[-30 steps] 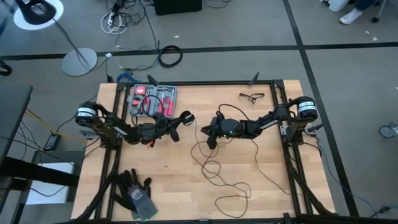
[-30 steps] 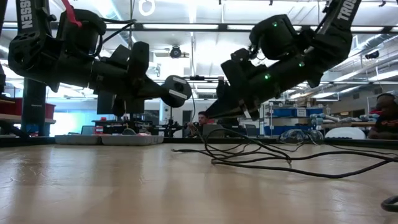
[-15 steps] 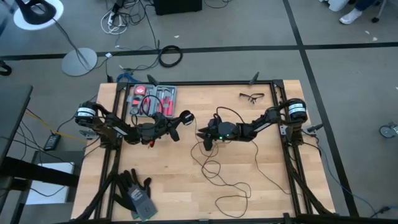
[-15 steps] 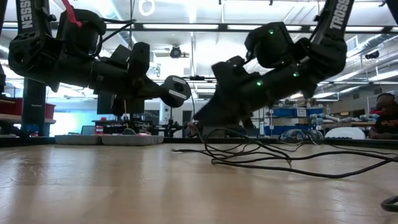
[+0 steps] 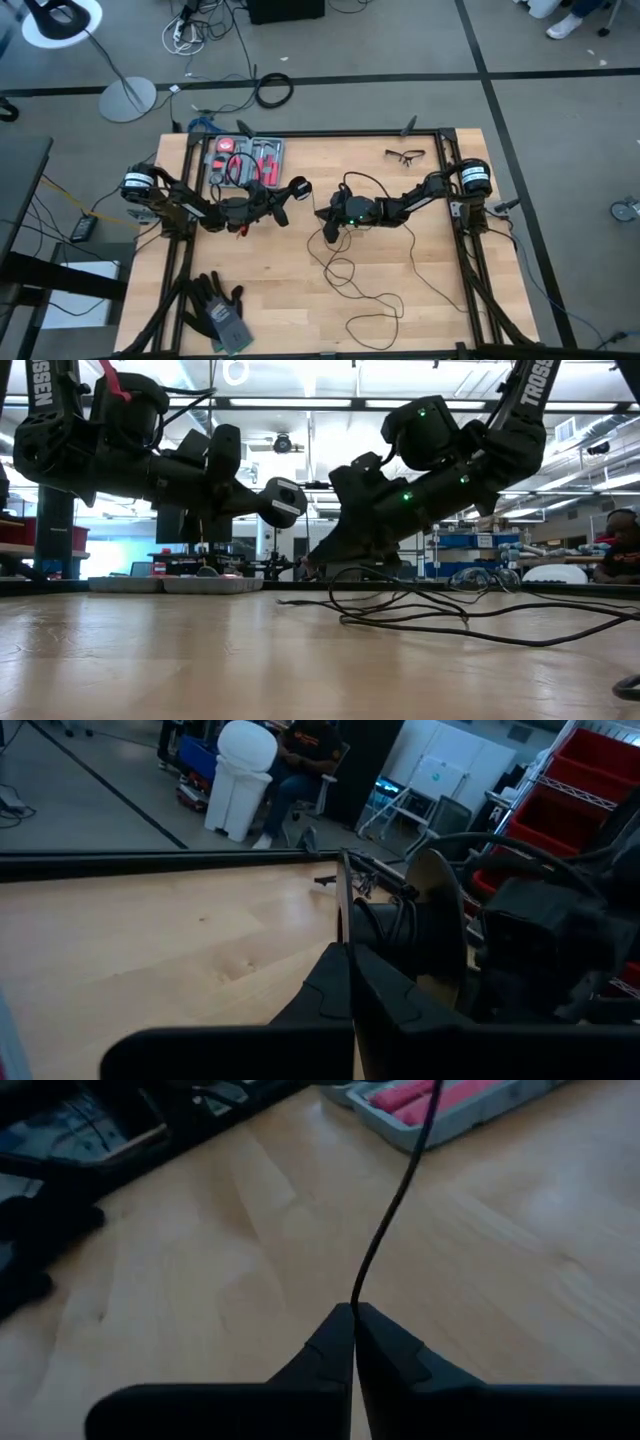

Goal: Coil cords
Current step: Coil the black wire on the black spool

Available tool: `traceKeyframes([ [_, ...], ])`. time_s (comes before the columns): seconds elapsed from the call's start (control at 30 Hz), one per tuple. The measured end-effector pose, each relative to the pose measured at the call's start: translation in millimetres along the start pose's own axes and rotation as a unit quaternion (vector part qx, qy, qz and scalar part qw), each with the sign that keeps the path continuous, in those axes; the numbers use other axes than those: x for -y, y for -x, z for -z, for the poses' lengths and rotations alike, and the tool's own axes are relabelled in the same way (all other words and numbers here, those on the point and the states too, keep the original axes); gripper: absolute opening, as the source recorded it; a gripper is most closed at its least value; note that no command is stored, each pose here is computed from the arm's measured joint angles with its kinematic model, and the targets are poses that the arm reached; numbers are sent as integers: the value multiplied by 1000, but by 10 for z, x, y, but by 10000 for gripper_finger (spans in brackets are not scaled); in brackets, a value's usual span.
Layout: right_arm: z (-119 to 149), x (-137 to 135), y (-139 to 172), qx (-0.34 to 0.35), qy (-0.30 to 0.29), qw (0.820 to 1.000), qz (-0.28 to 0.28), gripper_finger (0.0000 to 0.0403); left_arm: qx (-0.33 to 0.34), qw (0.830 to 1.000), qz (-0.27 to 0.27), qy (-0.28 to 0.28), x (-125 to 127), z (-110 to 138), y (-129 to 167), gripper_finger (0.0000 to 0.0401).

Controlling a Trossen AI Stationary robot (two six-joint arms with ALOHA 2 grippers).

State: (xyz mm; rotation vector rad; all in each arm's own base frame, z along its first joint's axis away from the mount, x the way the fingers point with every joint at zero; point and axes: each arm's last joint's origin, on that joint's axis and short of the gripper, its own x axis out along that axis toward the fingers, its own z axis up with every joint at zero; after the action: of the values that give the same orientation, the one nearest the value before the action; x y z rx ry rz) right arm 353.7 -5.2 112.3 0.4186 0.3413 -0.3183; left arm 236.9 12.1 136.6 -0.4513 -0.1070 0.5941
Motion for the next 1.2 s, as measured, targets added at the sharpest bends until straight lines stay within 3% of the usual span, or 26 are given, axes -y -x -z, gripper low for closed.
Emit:
traceKeyframes([
  [0.2,-44,-106,-51,-25,11,1000,-9,2,12,1000,-5,5,4,-19,0,0],
  [0.5,-399,-376,-211,-43,103,993,-44,1,4,1000,-18,-3,-10,3,-4,0],
  [0.8,-827,-347,-328,-23,120,990,-68,0,-46,999,-9,-17,12,75,-53,0],
  [1.2,-1013,-236,-252,-33,114,992,-51,0,-92,995,-9,-41,-27,158,-37,0],
])
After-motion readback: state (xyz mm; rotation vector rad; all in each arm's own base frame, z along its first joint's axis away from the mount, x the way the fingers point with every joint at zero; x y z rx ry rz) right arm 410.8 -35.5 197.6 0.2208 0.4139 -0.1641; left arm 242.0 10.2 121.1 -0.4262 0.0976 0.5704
